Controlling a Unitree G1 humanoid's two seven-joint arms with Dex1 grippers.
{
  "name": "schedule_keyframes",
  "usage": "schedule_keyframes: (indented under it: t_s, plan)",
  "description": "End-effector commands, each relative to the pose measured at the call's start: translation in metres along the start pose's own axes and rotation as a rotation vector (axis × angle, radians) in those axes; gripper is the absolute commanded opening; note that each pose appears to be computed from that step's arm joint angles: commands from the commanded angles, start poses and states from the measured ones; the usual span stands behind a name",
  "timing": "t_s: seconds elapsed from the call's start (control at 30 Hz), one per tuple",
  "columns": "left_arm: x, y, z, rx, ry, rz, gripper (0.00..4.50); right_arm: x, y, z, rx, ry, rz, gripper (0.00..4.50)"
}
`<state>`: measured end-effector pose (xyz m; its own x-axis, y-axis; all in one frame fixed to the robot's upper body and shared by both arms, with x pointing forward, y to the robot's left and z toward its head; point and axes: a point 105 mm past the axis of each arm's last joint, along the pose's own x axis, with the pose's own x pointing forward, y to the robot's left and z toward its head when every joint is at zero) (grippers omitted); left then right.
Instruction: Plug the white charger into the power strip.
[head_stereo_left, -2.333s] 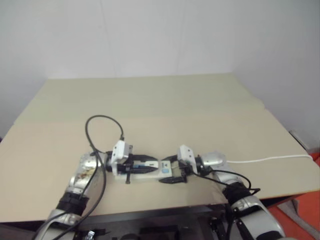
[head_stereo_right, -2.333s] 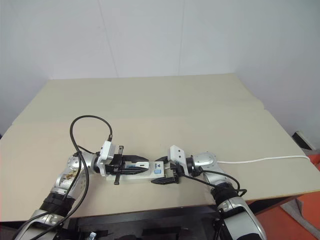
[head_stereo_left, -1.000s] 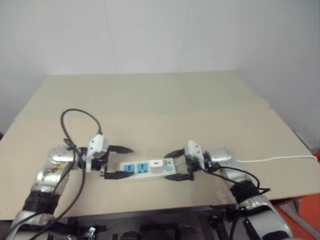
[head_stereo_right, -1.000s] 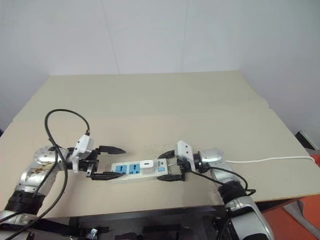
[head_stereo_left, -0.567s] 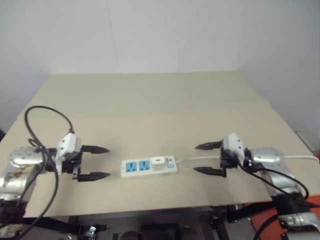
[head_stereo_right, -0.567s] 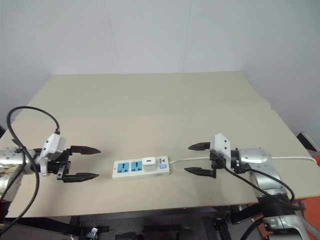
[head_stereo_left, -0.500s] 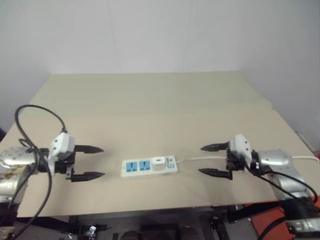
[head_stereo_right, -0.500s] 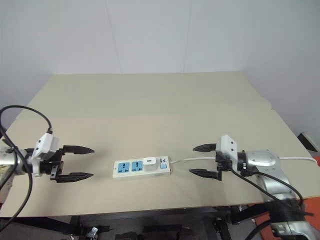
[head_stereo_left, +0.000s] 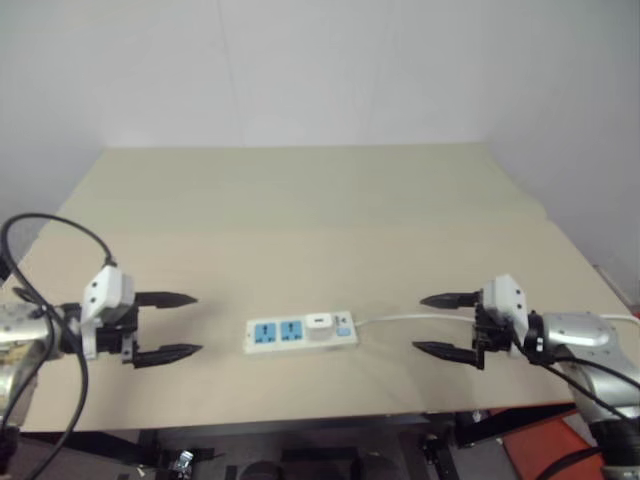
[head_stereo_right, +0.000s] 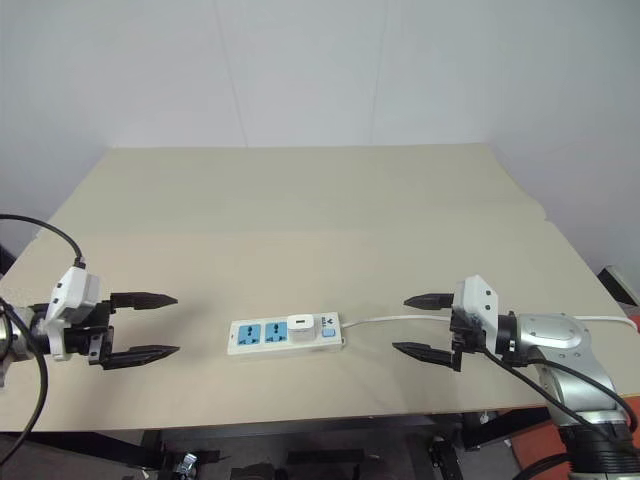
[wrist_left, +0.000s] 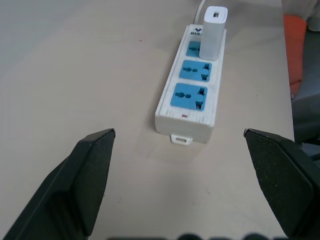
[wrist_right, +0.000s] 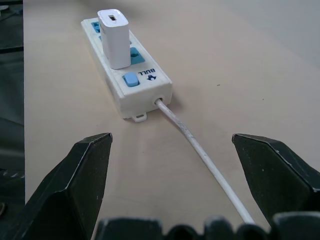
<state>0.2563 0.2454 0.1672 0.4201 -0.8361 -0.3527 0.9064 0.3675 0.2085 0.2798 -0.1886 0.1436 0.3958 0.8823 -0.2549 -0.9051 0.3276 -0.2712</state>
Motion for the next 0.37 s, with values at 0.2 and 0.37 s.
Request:
schedule_keyframes:
  t_s: [0.2, 0.37]
  plan:
    - [-0.0003, -0.0002, 0.0117, 0.021, -0.026, -0.008, 4.50, -0.0065, -0.0035, 0.0118, -0.032, -0.024, -0.034, 4.48]
    - [-0.0002, -0.0006, 0.0125, 0.020, -0.026, -0.006, 4.50, -0.0053, -0.0043, 0.0126, -0.031, -0.032, -0.030, 4.48]
